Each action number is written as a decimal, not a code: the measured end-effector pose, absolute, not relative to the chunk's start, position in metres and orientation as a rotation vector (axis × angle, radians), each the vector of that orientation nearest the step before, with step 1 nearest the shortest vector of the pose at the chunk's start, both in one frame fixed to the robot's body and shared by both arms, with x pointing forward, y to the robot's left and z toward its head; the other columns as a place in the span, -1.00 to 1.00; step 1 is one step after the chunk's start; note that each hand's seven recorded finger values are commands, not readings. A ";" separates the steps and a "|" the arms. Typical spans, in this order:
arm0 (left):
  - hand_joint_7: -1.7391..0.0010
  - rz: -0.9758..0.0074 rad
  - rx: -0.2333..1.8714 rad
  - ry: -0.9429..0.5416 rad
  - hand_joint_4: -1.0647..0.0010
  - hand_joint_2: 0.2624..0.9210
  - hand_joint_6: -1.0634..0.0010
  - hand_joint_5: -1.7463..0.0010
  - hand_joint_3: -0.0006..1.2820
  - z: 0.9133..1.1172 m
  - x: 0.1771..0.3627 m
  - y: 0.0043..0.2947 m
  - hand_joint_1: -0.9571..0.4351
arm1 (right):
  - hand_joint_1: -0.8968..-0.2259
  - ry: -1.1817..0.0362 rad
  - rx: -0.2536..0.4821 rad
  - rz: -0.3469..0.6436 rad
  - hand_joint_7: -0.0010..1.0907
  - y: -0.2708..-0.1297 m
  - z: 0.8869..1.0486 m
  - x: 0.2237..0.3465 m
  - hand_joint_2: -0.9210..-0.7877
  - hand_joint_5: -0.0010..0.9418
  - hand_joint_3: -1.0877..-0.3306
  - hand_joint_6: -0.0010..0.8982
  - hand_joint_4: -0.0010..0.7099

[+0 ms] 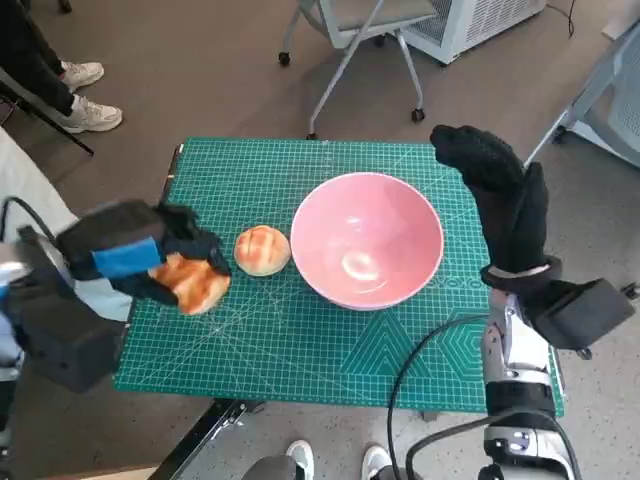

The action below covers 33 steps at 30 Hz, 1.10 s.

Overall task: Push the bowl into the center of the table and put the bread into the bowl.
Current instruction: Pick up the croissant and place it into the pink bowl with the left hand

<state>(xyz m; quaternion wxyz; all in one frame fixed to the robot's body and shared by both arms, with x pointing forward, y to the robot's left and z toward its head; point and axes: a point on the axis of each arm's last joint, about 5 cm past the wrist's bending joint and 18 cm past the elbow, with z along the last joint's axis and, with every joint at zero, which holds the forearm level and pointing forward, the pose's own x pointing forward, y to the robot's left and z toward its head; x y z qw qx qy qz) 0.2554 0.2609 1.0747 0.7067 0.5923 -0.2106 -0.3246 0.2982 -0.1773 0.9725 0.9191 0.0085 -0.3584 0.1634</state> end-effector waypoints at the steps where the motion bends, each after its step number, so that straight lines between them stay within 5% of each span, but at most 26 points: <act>1: -0.10 -0.714 1.317 -0.480 -0.50 0.88 -0.55 -0.20 -0.99 1.078 0.256 0.259 0.38 | -0.40 -0.738 0.017 0.335 0.05 -0.177 0.973 0.298 -1.00 -1.00 -0.31 -0.91 -0.53; 17: -0.22 -0.660 1.344 -0.784 -0.49 0.90 -0.51 -0.12 -0.99 1.143 0.276 0.197 0.38 | -0.41 -0.736 0.018 0.332 0.05 -0.179 0.970 0.299 -1.00 -1.00 -0.31 -0.91 -0.53; 31: -0.36 -0.825 1.238 -0.797 -0.34 0.98 -0.43 -0.12 -0.97 1.123 0.323 0.129 0.38 | -0.40 -0.744 0.016 0.325 0.05 -0.181 0.970 0.298 -1.00 -0.99 -0.31 -0.91 -0.53; 33: -0.24 -0.846 1.227 -0.795 -0.33 0.96 -0.46 -0.23 -0.96 1.120 0.328 0.122 0.38 | -0.40 -0.747 0.014 0.323 0.05 -0.182 0.971 0.297 -1.00 -0.99 -0.31 -0.90 -0.52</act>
